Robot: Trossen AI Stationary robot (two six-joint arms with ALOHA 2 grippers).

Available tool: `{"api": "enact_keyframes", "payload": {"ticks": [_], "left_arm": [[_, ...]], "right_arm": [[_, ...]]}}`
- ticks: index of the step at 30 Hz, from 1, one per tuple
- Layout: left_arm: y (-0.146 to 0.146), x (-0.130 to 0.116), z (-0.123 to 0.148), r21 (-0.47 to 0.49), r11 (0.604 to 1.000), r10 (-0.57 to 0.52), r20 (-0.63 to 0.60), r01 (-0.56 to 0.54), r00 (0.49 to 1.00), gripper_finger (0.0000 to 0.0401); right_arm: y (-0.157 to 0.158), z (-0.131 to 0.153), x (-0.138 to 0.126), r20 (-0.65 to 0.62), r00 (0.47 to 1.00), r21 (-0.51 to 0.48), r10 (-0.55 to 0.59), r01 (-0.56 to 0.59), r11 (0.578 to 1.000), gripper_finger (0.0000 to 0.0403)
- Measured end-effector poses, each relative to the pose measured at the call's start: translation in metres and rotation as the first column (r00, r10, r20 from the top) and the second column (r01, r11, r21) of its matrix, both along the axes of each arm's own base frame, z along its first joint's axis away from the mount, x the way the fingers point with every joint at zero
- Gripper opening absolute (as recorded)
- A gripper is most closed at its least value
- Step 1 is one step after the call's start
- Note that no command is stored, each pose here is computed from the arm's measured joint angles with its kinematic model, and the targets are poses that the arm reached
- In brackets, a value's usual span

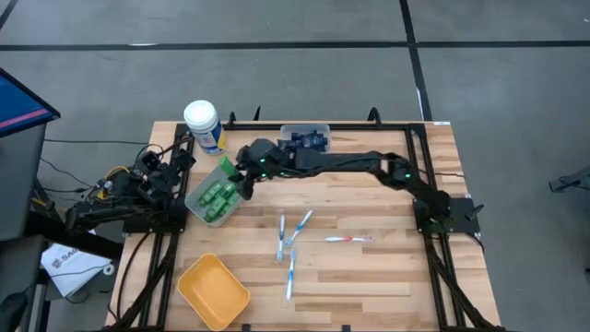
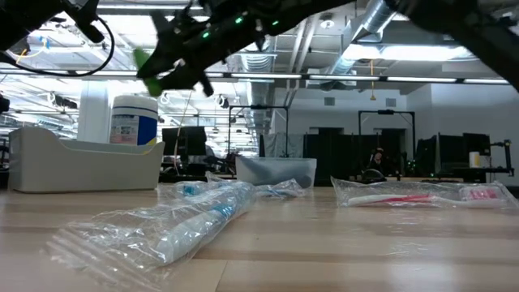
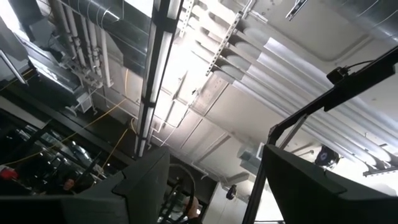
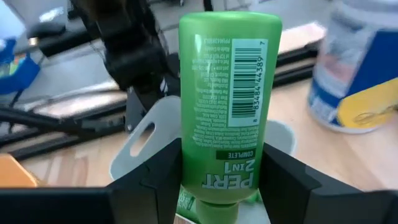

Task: Pick & Place Travel size toiletries
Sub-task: Put the green shampoo into the gray bin, then put the dark blue toothbrush into the orange bin

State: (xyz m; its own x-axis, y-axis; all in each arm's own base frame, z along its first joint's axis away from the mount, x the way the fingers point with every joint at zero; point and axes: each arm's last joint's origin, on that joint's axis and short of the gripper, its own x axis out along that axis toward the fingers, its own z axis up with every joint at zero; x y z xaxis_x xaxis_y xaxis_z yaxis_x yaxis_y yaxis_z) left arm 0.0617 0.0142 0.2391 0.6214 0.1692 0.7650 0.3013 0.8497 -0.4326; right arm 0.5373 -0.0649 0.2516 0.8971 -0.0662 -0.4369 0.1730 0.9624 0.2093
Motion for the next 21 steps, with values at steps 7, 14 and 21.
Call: {"api": "enact_keyframes", "payload": {"ticks": [7,14,21], "left_arm": [[0.0,0.0,0.0,0.004,1.0,-0.002,0.005,0.002,1.0,0.0255],[0.0,-0.001,0.0,0.008,1.0,-0.005,0.006,0.005,1.0,0.0255],[0.0,-0.001,0.001,0.008,1.0,-0.005,0.006,0.005,1.0,0.0255]], "right_arm": [[-0.005,-0.018,0.031,-0.02,0.999,-0.038,0.031,-0.032,0.999,0.017],[-0.004,-0.042,0.031,-0.098,0.994,-0.068,0.051,-0.058,0.996,0.0187],[-0.004,-0.044,0.029,-0.142,0.987,-0.111,0.076,-0.093,0.989,0.025]]}}
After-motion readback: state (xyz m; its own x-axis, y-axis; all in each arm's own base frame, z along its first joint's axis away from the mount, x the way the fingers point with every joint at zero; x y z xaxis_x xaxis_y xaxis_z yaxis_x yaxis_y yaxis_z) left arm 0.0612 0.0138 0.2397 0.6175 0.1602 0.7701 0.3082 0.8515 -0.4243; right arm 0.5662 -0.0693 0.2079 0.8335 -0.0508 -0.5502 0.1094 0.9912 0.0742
